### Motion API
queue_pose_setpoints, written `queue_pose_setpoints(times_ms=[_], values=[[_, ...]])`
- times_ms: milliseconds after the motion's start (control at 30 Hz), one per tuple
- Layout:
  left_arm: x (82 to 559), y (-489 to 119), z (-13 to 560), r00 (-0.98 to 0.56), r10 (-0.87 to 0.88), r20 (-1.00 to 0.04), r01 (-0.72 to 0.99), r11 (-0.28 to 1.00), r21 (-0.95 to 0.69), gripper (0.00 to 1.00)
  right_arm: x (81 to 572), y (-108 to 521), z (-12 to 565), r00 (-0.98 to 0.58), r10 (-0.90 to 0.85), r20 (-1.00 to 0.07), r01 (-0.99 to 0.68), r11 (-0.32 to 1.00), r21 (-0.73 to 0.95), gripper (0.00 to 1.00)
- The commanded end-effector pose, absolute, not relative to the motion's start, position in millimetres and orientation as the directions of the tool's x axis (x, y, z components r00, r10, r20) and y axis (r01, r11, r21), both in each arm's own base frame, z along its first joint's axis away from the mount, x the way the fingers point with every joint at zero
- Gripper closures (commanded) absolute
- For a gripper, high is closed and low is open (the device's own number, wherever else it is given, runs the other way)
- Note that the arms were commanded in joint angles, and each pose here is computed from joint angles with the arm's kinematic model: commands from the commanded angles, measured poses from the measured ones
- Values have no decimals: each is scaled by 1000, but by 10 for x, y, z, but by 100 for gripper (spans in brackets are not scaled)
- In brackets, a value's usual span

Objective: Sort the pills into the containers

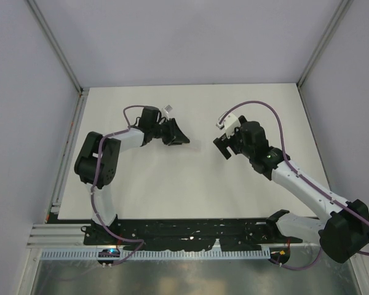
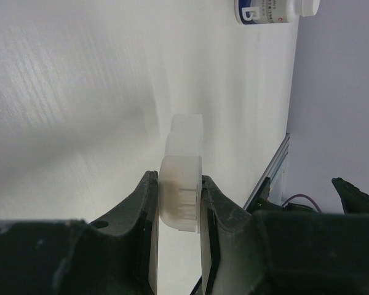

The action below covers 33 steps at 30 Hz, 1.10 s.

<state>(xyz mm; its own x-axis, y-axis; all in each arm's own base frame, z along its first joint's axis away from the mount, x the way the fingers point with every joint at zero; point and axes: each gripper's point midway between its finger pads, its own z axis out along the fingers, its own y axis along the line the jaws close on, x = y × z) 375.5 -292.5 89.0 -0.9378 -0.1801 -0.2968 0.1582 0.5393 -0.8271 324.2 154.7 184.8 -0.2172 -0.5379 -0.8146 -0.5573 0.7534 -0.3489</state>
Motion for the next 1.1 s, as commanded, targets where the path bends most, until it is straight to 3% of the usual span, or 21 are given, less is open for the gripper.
queue_pose_setpoints(times_ms=[0, 767, 1067], values=[[3724, -2963, 822, -943, -150, -297, 163, 569, -806, 82, 3287, 1600, 1922, -180, -534, -826, -557, 748, -362, 5], [3694, -3085, 679, -952, -136, -274, 142, 598, -789, 81, 3270, 1586, 1857, -190, -549, -814, -566, 738, -366, 5], [3702, -3091, 598, -953, -135, -273, 135, 615, -777, 73, 3270, 1591, 1846, -192, -554, -810, -570, 735, -368, 5]])
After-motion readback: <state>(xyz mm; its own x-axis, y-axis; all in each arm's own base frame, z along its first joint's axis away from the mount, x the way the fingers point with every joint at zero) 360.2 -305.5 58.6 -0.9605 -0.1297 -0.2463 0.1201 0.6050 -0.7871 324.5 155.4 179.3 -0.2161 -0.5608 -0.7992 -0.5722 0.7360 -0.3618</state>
